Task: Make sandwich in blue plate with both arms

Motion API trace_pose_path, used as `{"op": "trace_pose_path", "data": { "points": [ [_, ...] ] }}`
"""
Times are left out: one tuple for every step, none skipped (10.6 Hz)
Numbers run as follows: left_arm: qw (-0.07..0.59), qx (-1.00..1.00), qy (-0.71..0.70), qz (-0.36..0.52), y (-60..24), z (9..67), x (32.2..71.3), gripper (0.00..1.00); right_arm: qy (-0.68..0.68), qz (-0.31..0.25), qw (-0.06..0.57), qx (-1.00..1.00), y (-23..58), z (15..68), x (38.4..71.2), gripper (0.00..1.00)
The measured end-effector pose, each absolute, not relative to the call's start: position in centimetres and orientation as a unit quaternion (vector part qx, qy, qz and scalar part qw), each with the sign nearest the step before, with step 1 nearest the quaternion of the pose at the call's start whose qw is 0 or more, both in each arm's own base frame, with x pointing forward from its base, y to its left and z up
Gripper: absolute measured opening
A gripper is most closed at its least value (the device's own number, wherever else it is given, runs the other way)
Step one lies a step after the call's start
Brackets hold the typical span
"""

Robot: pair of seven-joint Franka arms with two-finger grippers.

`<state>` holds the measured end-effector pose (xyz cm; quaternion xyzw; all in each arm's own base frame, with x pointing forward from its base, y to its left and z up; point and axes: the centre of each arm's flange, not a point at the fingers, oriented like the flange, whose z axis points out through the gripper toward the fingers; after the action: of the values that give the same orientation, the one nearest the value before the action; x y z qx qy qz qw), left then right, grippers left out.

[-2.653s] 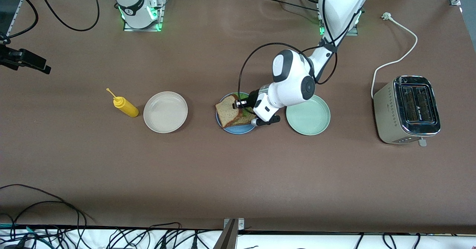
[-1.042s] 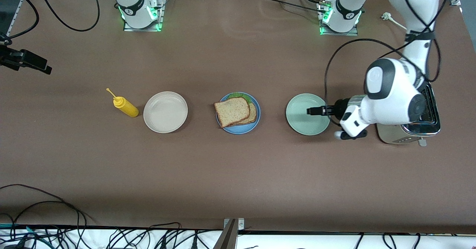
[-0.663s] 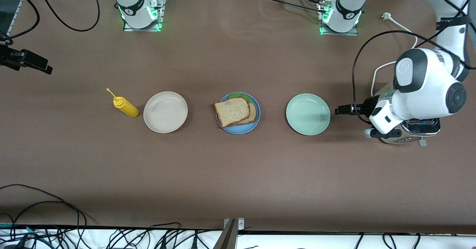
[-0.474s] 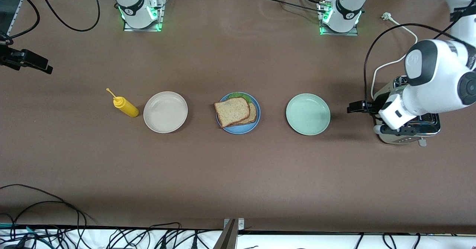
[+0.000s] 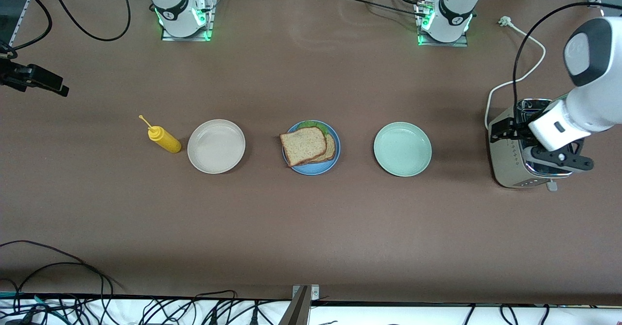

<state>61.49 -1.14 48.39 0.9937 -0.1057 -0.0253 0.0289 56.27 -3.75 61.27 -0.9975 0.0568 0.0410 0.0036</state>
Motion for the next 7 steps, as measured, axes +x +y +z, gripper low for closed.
{"op": "trace_pose_path", "data": {
  "points": [
    [0.028,0.993,-0.110,-0.019,-0.9,50.2,61.5,1.00,0.057,0.041,0.004,-0.998,-3.8,61.3,56.3,1.00],
    [0.023,0.993,-0.115,-0.015,-0.9,51.8,61.4,1.00,0.058,0.041,0.004,-0.997,-3.8,61.3,56.3,1.00],
    [0.006,0.992,-0.126,-0.013,-1.3,53.5,61.4,1.00,0.058,0.041,0.004,-0.997,-3.9,61.3,56.3,1.00],
    [-0.011,0.991,-0.135,-0.013,-1.9,55.1,61.3,1.00,0.058,0.041,0.003,-0.997,-3.9,61.3,56.3,1.00],
    [-0.017,0.991,-0.131,-0.015,-2.5,56.6,61.0,1.00,0.059,0.041,0.003,-0.997,-4.0,61.3,56.2,1.00],
    [-0.019,0.992,-0.121,-0.012,-2.8,58.1,60.6,1.00,0.060,0.040,0.003,-0.997,-4.1,61.3,56.2,1.00],
    [-0.018,0.994,-0.112,-0.004,-2.9,59.7,59.9,1.00,0.061,0.040,0.003,-0.997,-4.2,61.3,56.2,1.00]
  ]
}}
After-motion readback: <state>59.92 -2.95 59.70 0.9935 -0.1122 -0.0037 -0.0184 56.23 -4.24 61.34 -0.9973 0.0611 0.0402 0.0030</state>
